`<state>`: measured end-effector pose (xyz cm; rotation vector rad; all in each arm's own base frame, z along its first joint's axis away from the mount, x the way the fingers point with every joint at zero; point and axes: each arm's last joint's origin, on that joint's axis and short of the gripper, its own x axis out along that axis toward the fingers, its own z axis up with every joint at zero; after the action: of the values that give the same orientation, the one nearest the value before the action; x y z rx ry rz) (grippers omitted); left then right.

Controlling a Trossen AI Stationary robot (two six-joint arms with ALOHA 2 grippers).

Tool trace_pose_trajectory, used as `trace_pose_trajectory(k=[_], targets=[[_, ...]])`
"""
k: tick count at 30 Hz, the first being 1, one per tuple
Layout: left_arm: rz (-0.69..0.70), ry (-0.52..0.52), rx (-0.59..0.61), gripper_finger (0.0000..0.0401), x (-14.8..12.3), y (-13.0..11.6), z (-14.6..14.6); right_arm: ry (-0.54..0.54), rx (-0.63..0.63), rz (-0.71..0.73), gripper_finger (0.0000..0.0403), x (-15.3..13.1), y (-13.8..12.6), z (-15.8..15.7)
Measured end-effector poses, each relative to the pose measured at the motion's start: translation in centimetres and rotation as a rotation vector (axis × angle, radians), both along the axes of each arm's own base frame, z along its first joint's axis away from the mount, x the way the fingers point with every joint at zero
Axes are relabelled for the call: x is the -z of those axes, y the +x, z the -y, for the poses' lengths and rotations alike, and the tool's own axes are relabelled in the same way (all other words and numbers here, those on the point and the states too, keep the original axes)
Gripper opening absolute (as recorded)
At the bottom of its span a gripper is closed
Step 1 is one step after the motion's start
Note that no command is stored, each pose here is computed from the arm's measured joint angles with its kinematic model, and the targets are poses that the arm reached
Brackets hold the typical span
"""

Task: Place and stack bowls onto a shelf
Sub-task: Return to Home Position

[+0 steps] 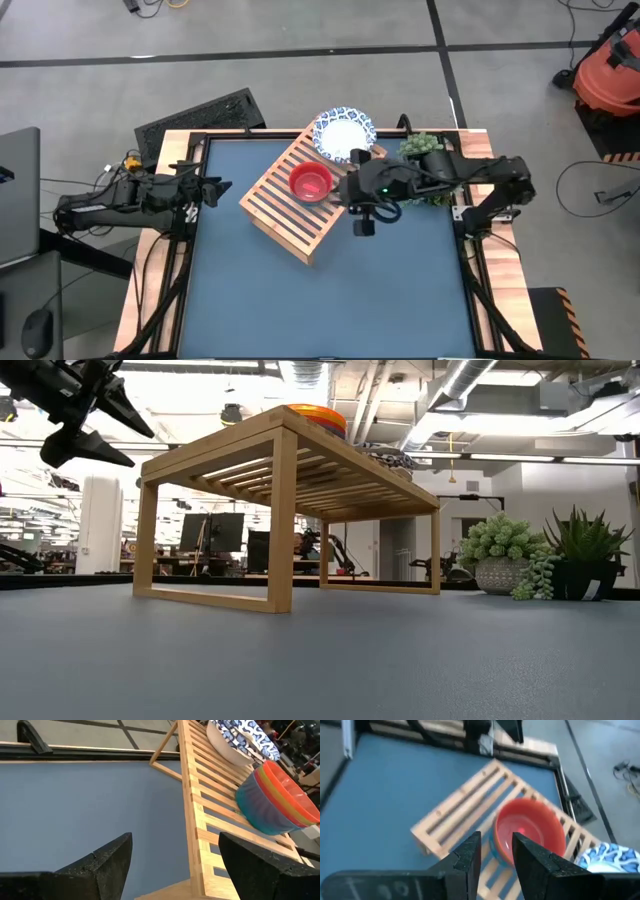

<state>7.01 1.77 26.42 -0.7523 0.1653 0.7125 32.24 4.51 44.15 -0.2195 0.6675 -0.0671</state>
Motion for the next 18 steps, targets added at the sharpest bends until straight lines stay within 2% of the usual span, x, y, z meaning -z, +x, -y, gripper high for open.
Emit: trace_pose_trajectory(k=[3, 6, 10, 13, 18], targets=[[0.031, -0.035, 0.031, 0.0281, -0.1, 0.1, 0.1, 0.020, -0.012, 0.074, 0.0135, -1.2, -0.7, -0.1], [0.070, 0.073, 0.094, 0.0281, -1.1, 0.5, 0.1, 0.062, -0.039, 0.119, 0.0135, -2.6, -2.3, 0.6], [0.163, 0.249, 0.264, 0.0281, -2.8, 0.9, 0.4, 0.099, -0.071, 0.180, 0.0134, -3.6, -4.9, 1.5], [0.227, 0.324, 0.326, 0.0281, -3.6, 0.6, 0.6, 0.124, -0.055, 0.202, 0.0134, -2.6, -7.4, 1.8], [0.292, 0.383, 0.333, 0.0281, -3.9, -1.5, 0.8, 0.194, -0.038, 0.400, 0.0134, 1.9, -11.5, 2.4]])
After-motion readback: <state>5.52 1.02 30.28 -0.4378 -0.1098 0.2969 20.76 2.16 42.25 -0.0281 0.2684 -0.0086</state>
